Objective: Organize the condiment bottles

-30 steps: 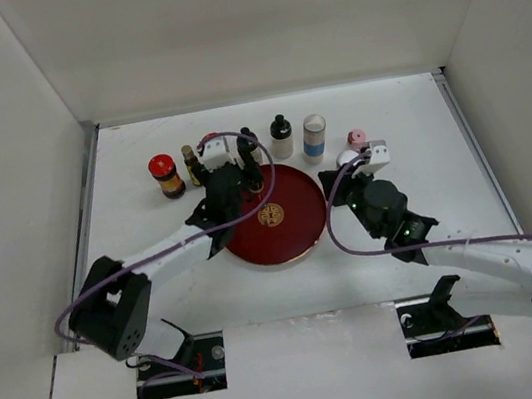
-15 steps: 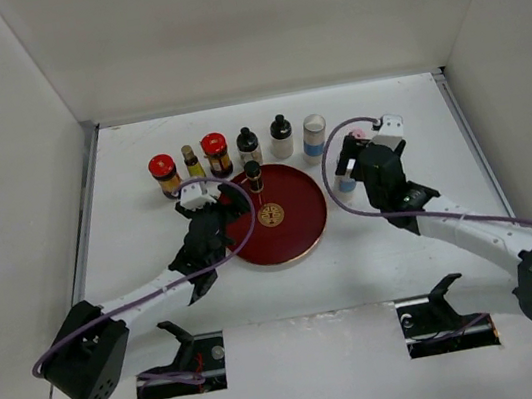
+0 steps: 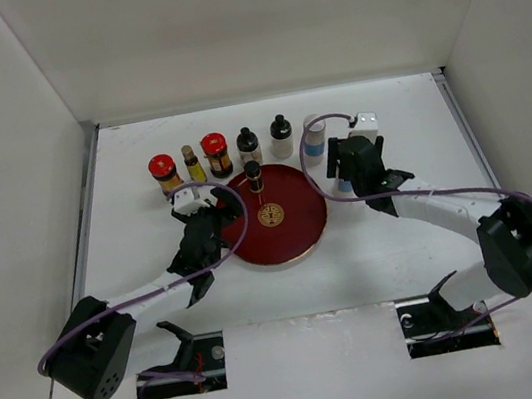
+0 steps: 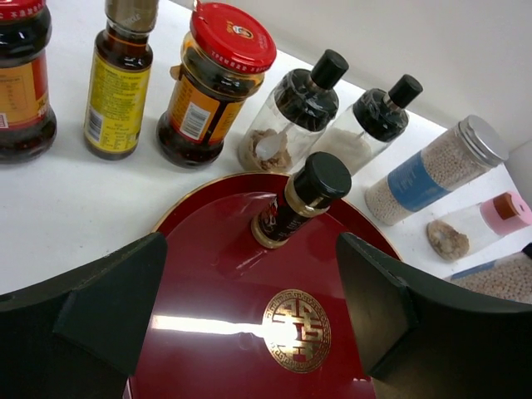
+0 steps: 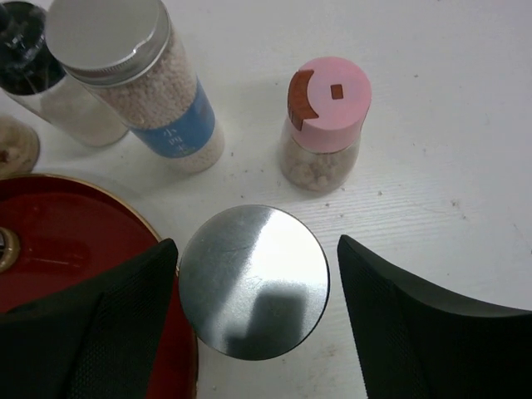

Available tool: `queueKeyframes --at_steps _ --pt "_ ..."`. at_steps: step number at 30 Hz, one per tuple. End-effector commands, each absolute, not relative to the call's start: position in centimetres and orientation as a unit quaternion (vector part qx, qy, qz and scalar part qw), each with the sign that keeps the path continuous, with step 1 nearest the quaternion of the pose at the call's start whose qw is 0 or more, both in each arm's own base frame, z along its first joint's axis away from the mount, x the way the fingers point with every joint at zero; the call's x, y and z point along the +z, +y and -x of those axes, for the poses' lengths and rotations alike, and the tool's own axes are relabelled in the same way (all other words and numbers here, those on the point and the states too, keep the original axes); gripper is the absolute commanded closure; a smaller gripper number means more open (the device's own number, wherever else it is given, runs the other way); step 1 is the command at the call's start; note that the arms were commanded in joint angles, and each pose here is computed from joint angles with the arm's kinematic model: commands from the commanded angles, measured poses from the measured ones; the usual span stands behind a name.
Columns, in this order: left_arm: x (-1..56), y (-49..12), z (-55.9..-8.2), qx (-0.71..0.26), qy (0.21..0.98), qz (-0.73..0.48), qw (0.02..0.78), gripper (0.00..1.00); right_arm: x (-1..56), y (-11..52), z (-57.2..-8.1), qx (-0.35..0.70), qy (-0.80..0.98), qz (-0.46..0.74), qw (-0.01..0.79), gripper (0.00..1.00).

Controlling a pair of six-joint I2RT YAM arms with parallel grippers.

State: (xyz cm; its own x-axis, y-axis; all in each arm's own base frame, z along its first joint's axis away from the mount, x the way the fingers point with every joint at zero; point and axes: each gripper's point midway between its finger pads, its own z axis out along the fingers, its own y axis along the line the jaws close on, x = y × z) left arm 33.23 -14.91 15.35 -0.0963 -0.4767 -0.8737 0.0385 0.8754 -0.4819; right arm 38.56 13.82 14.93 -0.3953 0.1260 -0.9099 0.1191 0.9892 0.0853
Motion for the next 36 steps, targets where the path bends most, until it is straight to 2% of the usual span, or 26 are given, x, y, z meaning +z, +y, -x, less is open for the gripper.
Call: queueKeyframes --at_steps 1,5,13,23,33,36 --pt "16.8 -14.9 -33.5 -0.225 0.690 0.169 0.667 0.17 16.4 14.3 -39.3 0.012 0.828 -0.075 0.555 0.23" --pt "16.8 -13.8 -33.8 -0.217 0.687 0.182 0.669 0.17 17.8 14.0 -39.2 0.016 0.815 -0.086 0.573 0.43" --pt "16.6 -11.8 -34.0 -0.213 0.678 0.215 0.669 0.17 26.7 18.3 -37.6 0.073 0.754 -0.054 0.651 0.49" --pt "16.2 -9.5 -33.7 -0.198 0.669 0.242 0.674 0.17 25.9 29.7 -40.1 0.186 0.742 0.020 0.644 0.51" --pt "16.5 -8.3 -33.6 -0.191 0.660 0.254 0.680 0.17 23.3 33.1 -43.1 0.188 0.751 0.037 0.632 0.51" --pt "16.4 -8.2 -33.7 -0.182 0.661 0.254 0.682 0.17 22.7 33.1 -43.3 0.182 0.754 0.037 0.630 0.43"
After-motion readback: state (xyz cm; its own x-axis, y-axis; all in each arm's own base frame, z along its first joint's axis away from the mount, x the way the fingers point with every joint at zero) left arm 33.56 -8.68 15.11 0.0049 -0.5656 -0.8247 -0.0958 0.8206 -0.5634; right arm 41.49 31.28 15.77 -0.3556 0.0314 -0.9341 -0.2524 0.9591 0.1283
